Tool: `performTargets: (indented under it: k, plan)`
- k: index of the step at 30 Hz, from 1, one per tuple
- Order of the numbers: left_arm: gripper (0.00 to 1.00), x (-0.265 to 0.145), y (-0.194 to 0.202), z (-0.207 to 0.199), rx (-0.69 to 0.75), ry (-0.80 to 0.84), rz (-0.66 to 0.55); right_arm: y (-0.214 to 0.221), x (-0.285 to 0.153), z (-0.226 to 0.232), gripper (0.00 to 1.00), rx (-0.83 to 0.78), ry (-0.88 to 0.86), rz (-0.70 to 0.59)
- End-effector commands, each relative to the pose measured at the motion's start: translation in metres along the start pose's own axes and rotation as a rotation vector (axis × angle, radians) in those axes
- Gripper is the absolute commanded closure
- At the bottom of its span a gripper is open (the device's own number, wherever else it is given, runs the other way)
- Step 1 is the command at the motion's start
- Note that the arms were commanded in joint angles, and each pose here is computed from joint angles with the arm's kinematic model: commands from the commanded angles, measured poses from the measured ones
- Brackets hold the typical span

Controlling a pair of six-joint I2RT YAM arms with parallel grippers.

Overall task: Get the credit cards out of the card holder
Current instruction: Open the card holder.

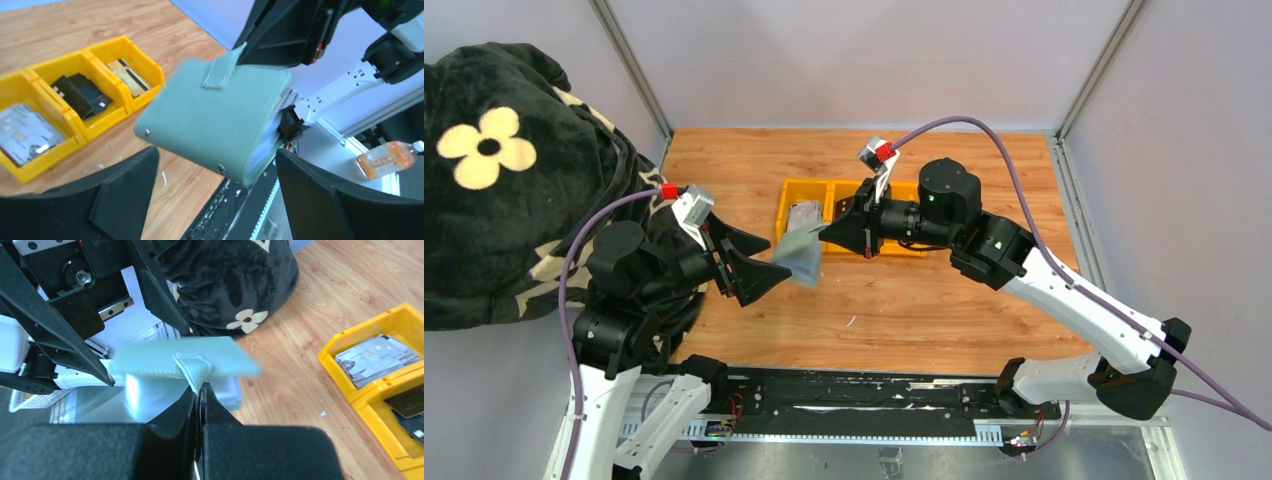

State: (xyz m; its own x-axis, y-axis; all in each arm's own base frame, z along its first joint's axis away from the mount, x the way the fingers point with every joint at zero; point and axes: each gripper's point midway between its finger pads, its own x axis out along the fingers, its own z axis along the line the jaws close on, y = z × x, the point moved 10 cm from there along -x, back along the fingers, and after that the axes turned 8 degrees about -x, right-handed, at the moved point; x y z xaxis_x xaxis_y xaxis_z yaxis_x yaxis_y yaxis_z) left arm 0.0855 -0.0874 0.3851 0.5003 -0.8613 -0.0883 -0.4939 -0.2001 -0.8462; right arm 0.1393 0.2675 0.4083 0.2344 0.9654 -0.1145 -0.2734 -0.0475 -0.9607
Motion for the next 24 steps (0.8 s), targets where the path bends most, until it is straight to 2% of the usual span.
performTargets:
  k: [1,5,11,15,19,24]
  plan:
    - [0.01,0.000,-0.005,0.005,0.062,-0.057,-0.058,-0.008,-0.011,0.009,1.00,-0.121,0.089,0.032]
    - [0.00,-0.002,-0.004,0.004,0.083,-0.064,-0.064,-0.009,-0.008,0.012,1.00,-0.248,0.232,0.105]
    - [0.01,-0.006,0.009,0.007,0.126,-0.046,-0.054,-0.012,0.006,0.025,1.00,-0.315,0.328,0.145]
    - [0.04,-0.011,0.019,0.011,0.189,-0.064,-0.065,-0.019,0.022,0.034,1.00,-0.342,0.512,0.150]
    - [0.02,-0.012,0.025,0.011,0.179,-0.052,-0.058,-0.021,0.047,0.045,1.00,-0.372,0.739,0.175]
    - [0.00,-0.013,0.033,0.012,0.166,-0.033,-0.047,-0.023,0.084,0.073,1.00,-0.425,0.775,0.168]
